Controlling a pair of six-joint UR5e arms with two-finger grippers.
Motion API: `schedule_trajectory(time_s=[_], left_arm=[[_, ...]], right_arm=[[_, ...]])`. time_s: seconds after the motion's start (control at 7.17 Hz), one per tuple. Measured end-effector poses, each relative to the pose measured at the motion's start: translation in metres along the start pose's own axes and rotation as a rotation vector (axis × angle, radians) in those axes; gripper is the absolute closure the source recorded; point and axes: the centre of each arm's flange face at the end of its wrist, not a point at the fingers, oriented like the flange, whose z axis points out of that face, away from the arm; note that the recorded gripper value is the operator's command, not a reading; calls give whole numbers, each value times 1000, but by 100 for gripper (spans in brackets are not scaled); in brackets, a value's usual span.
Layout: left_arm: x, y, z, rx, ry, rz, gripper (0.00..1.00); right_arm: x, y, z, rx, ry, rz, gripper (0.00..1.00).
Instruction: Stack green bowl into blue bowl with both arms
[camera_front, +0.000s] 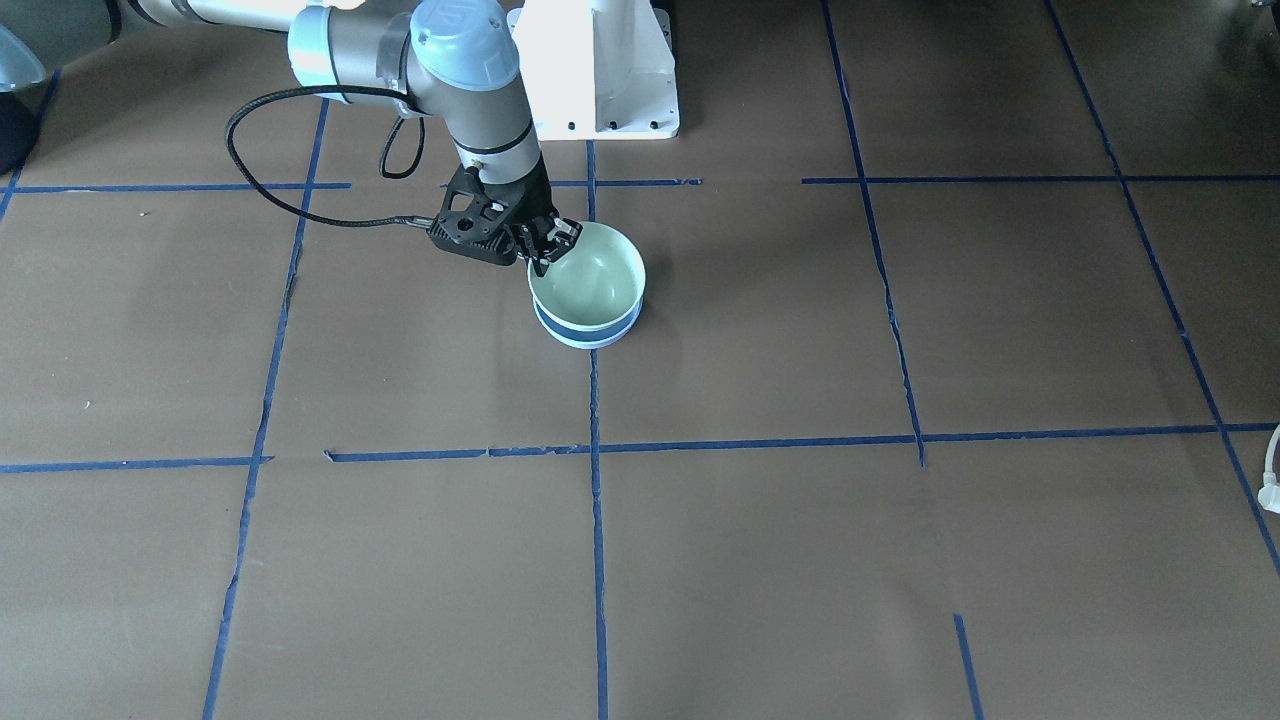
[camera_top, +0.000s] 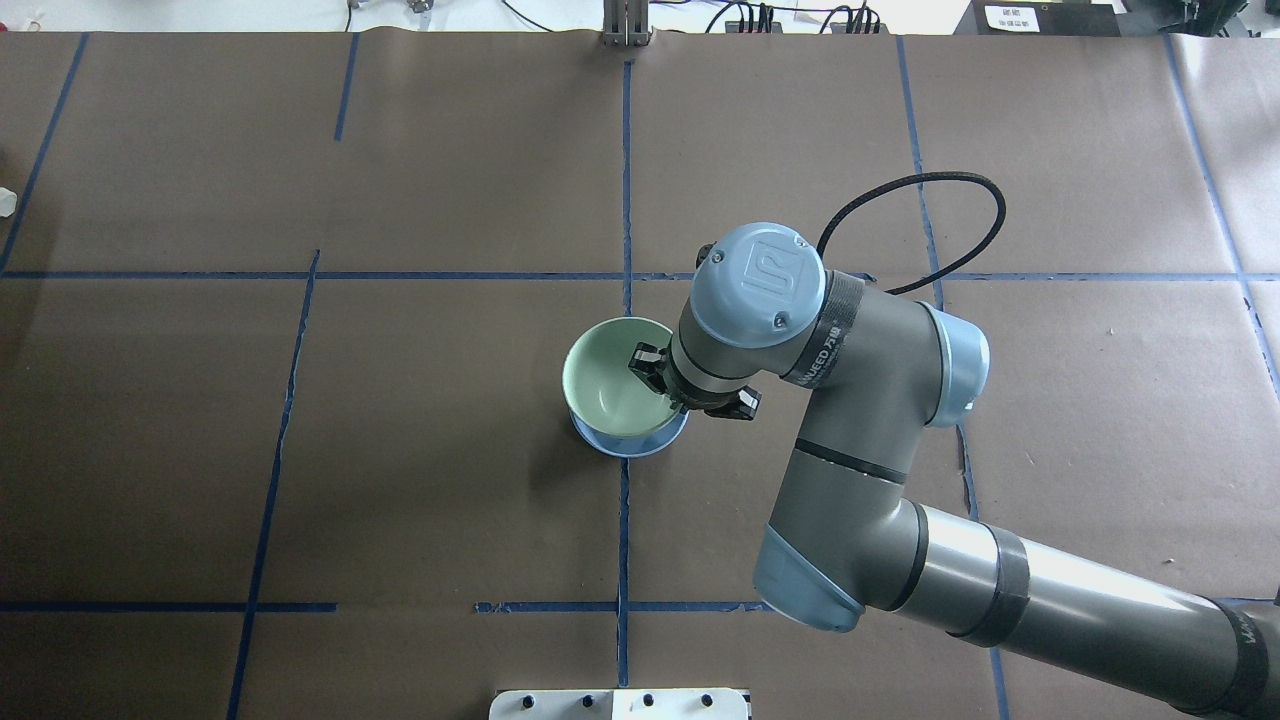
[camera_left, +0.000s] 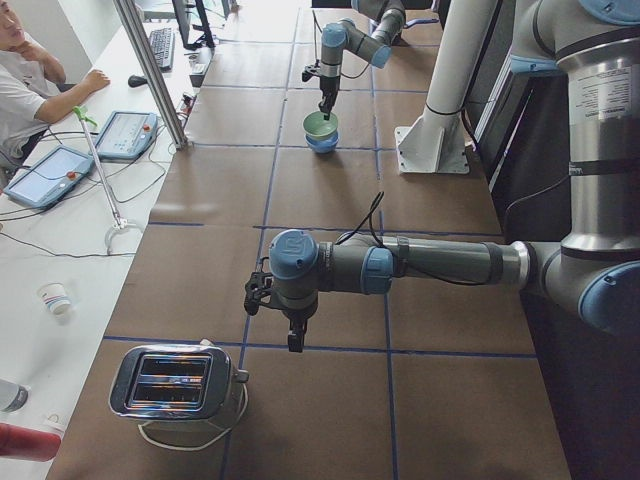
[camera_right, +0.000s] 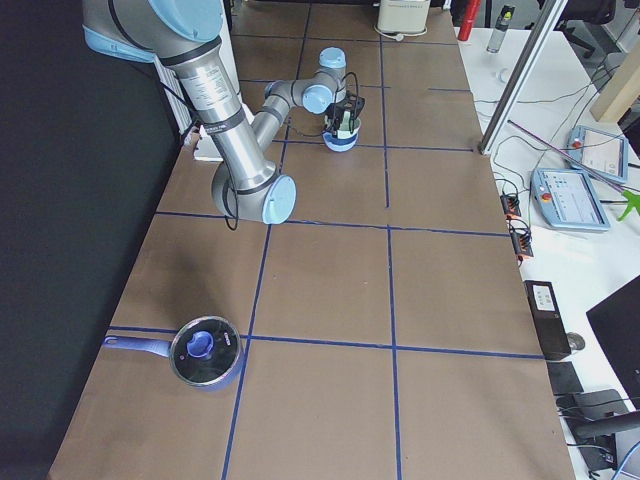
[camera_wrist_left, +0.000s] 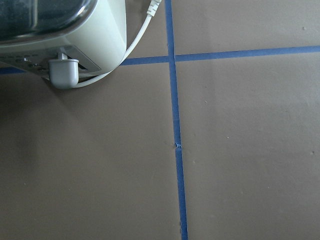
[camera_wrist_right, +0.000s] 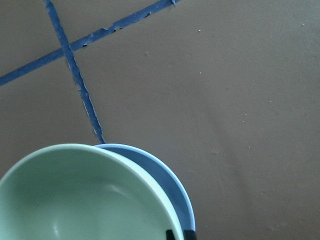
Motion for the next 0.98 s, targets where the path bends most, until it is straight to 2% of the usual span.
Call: schedule_trajectory(time_s=[0.28,0.42,0.56,0.98], left_arm=[[0,0,0,1,0,0,0],[1,0,0,1,0,0,0],[1,-1,-1,1,1,1,0],[2,-1,-2,3,1,4,0]], right_arm=[[-4,1,11,4,16,7,79],[-3,1,15,4,24,7,24],[-3,1,17,4,27,7,0],[-4,-11,2,2,9,-6,0]])
